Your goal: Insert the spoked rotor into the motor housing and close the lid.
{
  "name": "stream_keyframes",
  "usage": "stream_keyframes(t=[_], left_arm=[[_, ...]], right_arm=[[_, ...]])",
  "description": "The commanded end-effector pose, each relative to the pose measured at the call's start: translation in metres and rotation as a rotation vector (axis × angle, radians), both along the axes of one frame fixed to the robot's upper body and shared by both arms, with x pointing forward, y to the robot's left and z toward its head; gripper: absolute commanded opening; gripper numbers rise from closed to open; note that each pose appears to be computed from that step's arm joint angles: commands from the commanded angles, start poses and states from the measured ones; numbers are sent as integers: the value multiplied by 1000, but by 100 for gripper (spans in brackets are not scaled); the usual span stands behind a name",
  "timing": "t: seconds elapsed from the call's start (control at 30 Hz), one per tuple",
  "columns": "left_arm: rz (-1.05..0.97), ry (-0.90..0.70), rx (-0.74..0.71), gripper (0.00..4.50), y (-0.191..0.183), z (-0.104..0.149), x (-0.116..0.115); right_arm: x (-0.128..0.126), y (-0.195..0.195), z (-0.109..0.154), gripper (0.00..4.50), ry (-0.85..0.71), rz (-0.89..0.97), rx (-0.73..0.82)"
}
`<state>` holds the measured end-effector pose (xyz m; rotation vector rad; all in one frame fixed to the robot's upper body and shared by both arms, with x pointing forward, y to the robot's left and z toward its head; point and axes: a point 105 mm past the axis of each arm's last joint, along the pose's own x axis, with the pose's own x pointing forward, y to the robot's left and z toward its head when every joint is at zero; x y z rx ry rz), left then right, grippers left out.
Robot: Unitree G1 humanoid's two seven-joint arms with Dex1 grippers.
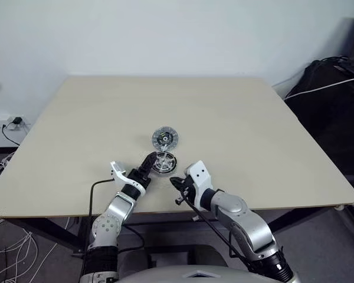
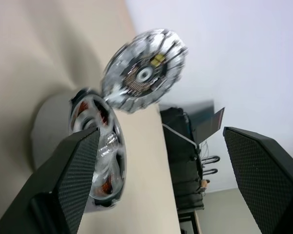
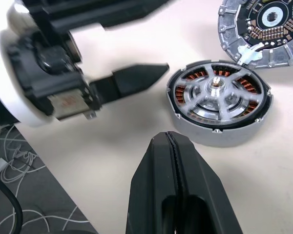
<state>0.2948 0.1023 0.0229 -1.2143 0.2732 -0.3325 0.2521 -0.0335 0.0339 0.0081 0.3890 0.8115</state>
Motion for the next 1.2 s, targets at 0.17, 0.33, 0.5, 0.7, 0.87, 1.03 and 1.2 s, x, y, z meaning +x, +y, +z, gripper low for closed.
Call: stream_keyframes(t=[0.17,0.33,0.5,0.7,0.87,1.03,1.2], left_arm=[[17,-104,18,426,-9,20,-9],[29,-158,274,426,3,17,-19],[71,-212,519,364,19,13,-30],[52,-249,668,161,20,10,-42],[13,-287,812,2,16,4,-49],[11,-413,1031,2,14,8,-51],[-30,-467,1081,2,6,5,-54]], right_arm=[[4,3,14,0,-53,5,29],[6,1,14,0,-57,-14,32],[18,1,12,0,-72,-56,28],[39,5,11,0,-98,-95,18],[59,12,8,0,-122,-110,-16],[77,20,10,0,-141,-119,-41],[90,34,15,0,-165,-99,-42]])
